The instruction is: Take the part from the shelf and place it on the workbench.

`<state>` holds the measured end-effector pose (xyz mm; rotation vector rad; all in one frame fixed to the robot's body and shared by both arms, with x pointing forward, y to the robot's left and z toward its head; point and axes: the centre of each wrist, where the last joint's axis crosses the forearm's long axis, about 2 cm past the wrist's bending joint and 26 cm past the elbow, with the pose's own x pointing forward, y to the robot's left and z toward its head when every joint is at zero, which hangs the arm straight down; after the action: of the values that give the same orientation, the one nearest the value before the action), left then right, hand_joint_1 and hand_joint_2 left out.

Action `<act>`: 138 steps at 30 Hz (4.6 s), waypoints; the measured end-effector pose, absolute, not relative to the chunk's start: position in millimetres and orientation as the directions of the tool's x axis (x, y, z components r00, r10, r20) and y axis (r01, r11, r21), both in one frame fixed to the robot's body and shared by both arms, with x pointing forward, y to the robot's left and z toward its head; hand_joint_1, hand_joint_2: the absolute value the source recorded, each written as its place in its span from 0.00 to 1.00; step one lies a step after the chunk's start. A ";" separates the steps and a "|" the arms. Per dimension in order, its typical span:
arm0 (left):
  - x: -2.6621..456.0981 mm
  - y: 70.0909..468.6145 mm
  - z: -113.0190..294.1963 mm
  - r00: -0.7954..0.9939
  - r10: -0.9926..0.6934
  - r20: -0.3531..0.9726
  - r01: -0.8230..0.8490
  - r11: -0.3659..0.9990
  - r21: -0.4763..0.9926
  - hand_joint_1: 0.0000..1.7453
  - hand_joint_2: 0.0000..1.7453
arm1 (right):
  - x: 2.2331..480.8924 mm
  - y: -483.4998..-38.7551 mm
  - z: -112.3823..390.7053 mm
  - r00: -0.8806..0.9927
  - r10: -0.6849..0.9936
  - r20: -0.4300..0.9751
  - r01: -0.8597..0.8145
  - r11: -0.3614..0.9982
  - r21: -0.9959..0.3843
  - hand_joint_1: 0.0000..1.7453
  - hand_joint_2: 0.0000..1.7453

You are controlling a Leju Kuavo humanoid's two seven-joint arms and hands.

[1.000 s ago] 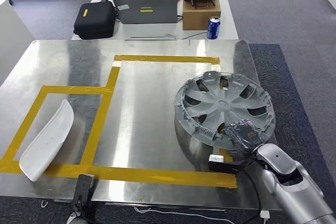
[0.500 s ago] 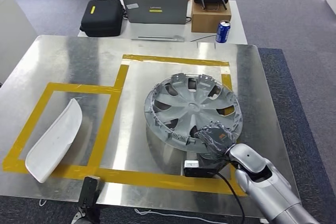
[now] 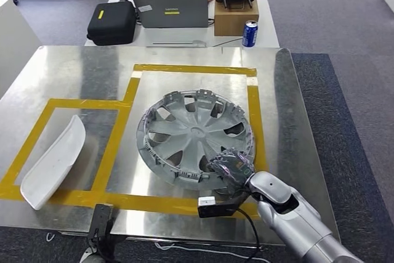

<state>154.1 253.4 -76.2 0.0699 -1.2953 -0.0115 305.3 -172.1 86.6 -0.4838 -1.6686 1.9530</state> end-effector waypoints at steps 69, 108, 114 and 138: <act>126.9 328.7 -85.2 0.281 0.175 0.944 -0.546 0.838 0.007 0.00 0.00 | 138.9 -238.0 53.0 -0.399 0.718 0.570 -0.099 0.584 -0.806 0.00 0.00; 120.0 320.9 -1.1 -0.132 0.010 0.991 -0.118 0.993 -0.026 0.00 0.00 | 176.9 -277.4 2.6 -0.155 0.736 0.659 -0.057 0.659 -0.750 0.00 0.00; 109.6 316.6 -4.0 -0.100 -0.037 0.994 -0.083 0.996 0.029 0.00 0.00 | 164.5 -263.3 -4.9 -0.140 0.713 0.687 -0.105 0.679 -0.727 0.00 0.00; 132.0 283.5 -23.5 -0.113 -0.333 0.936 0.135 0.928 0.347 0.00 1.00 | 166.2 -274.0 -3.3 -0.113 0.719 0.686 -0.032 0.687 -0.726 0.00 0.00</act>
<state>132.0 283.5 -23.5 0.1545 -1.6387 -0.3994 166.2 -274.0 -3.3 -0.5804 -1.5683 0.7017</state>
